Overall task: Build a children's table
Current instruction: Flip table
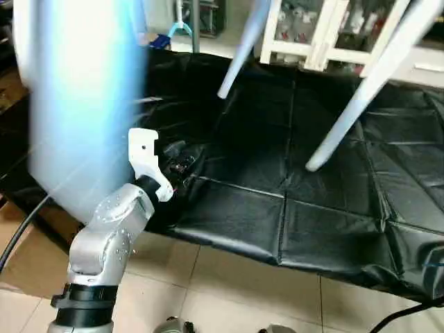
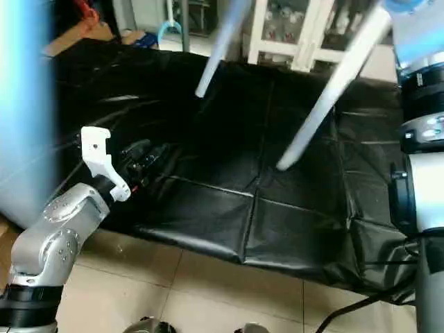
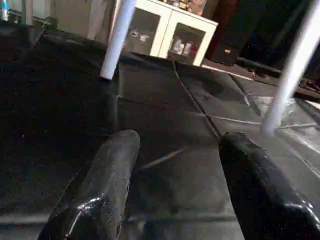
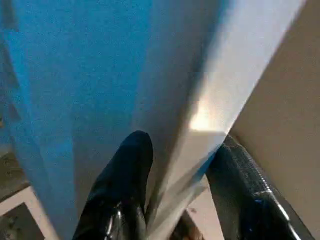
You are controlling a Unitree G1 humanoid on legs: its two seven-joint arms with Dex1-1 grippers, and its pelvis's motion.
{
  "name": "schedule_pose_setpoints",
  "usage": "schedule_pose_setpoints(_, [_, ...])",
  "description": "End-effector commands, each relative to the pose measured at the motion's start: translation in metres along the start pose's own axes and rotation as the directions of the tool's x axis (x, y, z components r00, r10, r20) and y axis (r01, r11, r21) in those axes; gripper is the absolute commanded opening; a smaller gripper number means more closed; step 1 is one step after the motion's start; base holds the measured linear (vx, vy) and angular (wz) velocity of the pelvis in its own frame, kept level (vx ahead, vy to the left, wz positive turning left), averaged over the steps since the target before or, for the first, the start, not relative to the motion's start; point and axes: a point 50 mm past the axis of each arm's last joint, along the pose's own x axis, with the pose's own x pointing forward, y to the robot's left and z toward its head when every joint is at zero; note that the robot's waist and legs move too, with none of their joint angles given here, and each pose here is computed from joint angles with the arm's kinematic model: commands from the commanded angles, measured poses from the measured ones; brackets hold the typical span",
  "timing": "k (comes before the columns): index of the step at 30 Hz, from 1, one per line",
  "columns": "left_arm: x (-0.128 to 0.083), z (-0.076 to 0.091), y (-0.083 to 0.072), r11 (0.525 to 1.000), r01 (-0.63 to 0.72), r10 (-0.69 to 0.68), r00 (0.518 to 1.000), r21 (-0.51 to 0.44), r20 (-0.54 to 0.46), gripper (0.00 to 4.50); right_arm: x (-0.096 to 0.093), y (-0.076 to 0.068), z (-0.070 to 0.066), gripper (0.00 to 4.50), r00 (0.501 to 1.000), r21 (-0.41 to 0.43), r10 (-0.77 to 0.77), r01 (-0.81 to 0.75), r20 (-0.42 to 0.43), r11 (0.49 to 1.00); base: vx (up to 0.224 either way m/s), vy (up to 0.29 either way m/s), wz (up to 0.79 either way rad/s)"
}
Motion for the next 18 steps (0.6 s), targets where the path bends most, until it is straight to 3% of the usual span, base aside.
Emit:
schedule_pose_setpoints(1, [0.000, 0.004, -0.007, 0.999, 0.038, -0.039, 0.999, 0.028, 0.009, 2.97, -0.004, 0.009, -0.013, 1.39, 0.995, -0.056, 0.074, -0.078, -0.061, 0.995, -0.060, 0.016, 0.12])
schedule_pose_setpoints(8, [0.000, 0.001, -0.020, 0.992, 0.125, -0.125, 0.992, 0.024, -0.008, 2.97, -0.011, 0.019, -0.030, 1.03, 0.986, -0.052, 0.105, -0.113, -0.132, 0.992, -0.018, 0.004, 0.03])
schedule_pose_setpoints(14, [-0.002, -0.001, -0.019, 0.992, 0.123, -0.123, 0.992, 0.031, -0.015, 2.97, -0.016, 0.020, -0.039, 0.81, 0.980, -0.044, 0.109, -0.118, -0.165, 0.992, 0.000, 0.000, 0.00])
schedule_pose_setpoints(18, [-0.004, 0.000, -0.017, 0.991, 0.121, -0.120, 0.993, 0.054, -0.014, 2.97, -0.028, 0.022, -0.056, 0.56, 0.970, -0.020, 0.107, -0.114, -0.218, 0.993, 0.000, 0.000, 0.00])
